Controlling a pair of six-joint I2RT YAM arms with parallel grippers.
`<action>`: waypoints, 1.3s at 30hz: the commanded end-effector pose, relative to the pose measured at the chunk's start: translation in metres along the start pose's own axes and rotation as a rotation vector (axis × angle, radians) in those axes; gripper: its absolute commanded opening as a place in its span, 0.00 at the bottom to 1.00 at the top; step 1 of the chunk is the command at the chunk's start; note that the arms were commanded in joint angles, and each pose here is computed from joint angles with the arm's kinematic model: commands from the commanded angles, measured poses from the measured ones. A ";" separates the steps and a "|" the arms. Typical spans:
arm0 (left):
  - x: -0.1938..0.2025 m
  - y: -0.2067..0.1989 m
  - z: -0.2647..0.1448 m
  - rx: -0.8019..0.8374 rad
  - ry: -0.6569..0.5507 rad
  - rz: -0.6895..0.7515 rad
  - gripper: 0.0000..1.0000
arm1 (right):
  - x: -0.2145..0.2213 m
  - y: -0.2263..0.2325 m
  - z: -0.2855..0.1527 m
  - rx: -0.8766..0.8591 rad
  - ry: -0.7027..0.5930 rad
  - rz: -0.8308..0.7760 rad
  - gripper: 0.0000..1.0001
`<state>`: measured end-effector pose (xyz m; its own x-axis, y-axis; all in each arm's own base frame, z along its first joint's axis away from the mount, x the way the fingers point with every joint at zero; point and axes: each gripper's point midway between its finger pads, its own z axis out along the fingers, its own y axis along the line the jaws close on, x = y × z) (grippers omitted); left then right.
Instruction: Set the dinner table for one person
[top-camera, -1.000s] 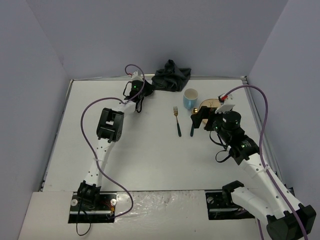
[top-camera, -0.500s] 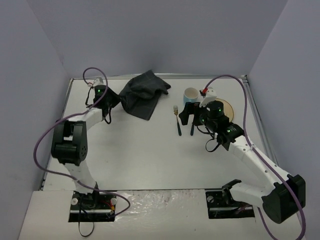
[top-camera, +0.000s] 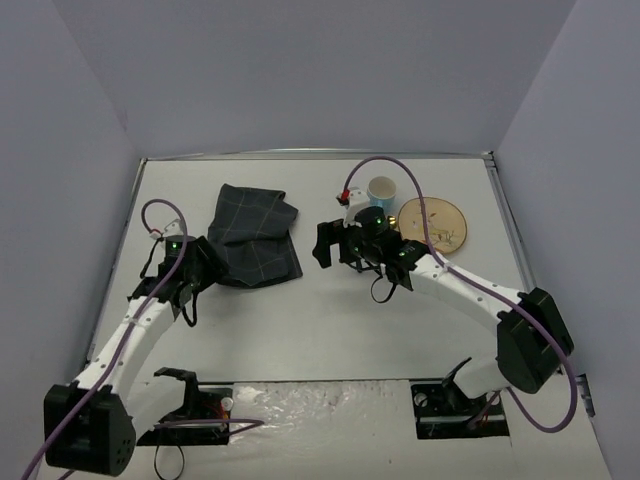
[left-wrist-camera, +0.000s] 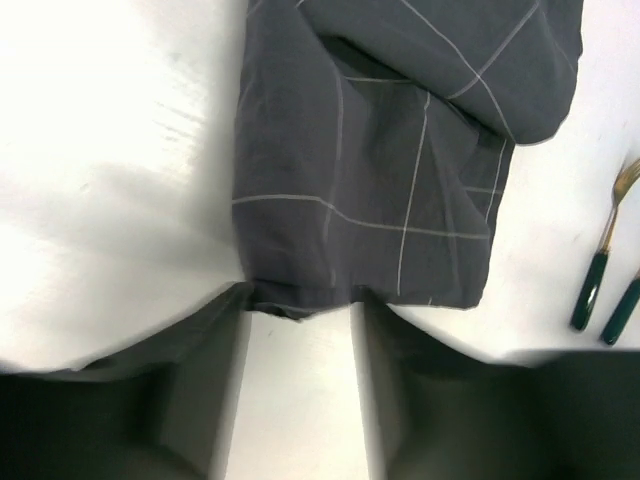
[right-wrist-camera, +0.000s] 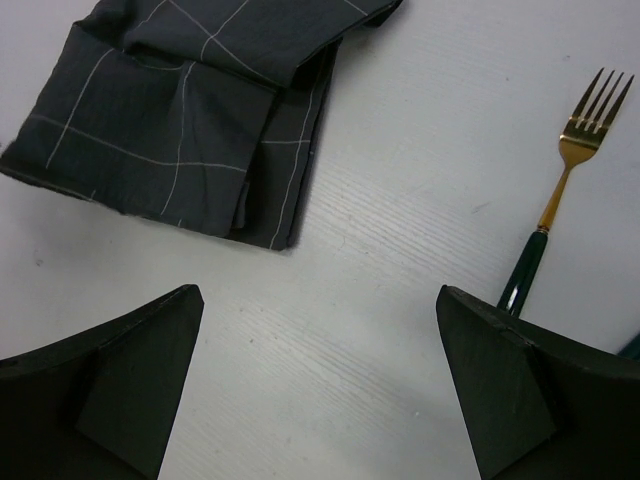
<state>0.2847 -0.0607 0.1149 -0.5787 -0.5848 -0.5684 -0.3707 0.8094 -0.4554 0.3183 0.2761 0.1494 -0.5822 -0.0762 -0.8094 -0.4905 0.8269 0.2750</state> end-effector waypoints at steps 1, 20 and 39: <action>-0.012 0.002 -0.030 0.007 -0.061 0.078 0.70 | -0.038 0.018 0.007 -0.048 -0.108 0.022 1.00; -0.019 -0.164 0.090 -0.056 0.027 0.638 0.68 | -0.031 -0.059 -0.061 0.209 -0.214 0.180 1.00; -0.018 -0.187 0.162 -0.332 -0.024 0.996 0.55 | -0.018 -0.075 -0.070 0.224 -0.203 0.202 1.00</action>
<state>0.4707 -0.2216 0.0629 -0.7578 0.3259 -0.5652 0.1273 0.9235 0.3618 0.3145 0.1745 0.1634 -0.5487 0.1628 -0.8200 -0.1957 0.9286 0.3153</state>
